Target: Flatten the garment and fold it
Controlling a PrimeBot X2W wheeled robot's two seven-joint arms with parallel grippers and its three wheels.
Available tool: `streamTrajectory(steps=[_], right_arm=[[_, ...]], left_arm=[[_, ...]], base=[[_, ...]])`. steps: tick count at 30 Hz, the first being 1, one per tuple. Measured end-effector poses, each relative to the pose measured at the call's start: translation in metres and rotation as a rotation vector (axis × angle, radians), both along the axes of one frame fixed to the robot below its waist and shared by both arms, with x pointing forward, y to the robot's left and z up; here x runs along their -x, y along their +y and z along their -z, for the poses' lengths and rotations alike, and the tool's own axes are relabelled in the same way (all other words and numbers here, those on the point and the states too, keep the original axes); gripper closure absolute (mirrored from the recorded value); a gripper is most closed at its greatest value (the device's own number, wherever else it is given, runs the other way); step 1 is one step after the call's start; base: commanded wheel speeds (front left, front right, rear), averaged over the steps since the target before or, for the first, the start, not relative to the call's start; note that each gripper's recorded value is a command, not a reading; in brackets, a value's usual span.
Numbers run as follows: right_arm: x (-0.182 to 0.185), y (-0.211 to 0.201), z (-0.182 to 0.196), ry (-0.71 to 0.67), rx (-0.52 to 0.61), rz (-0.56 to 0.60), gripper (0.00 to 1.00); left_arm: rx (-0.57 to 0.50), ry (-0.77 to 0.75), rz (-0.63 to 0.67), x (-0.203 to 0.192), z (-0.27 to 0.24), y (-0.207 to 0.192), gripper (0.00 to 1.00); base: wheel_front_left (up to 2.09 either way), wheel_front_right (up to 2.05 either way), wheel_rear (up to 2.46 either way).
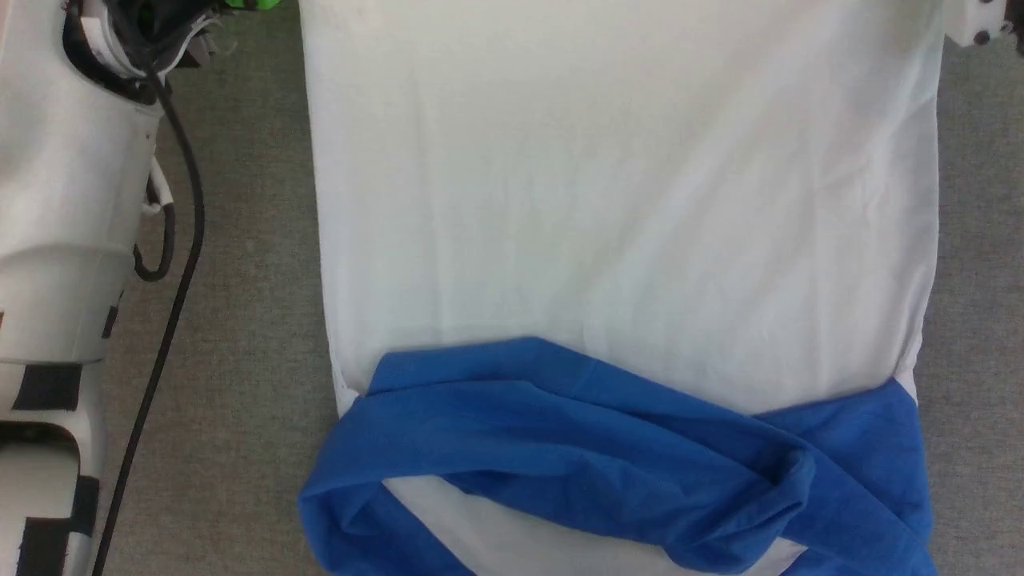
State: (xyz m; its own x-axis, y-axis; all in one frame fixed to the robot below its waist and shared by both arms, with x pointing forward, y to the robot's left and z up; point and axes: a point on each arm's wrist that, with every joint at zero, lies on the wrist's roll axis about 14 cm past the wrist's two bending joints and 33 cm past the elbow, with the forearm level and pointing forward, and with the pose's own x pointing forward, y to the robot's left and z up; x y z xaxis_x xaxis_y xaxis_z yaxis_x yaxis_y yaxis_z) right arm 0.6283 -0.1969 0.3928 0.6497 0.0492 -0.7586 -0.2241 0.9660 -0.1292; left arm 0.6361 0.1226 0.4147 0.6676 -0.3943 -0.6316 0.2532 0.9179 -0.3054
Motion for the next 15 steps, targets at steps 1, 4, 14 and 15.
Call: streamTrajectory(steps=[1,4,14,15], right_arm=[[0.0,0.0,-0.004,-0.015,-0.009,0.001,1.0],[0.006,0.001,-0.017,-0.06,-0.043,0.007,1.0],[0.055,0.001,-0.067,-0.183,-0.202,0.032,1.0],[0.062,0.001,-0.069,-0.185,-0.206,0.03,1.0]], left_arm=[[0.018,-0.017,-0.003,0.0,-0.007,0.0,1.0],[0.079,-0.072,-0.011,0.006,-0.029,0.001,1.0],[0.208,-0.188,0.007,0.069,-0.085,-0.002,1.0],[0.215,-0.196,0.009,0.077,-0.089,-0.002,1.0]], base=[[0.0,0.0,0.0],[0.0,0.0,0.0],[0.0,0.0,0.0],[0.0,0.0,0.0]])
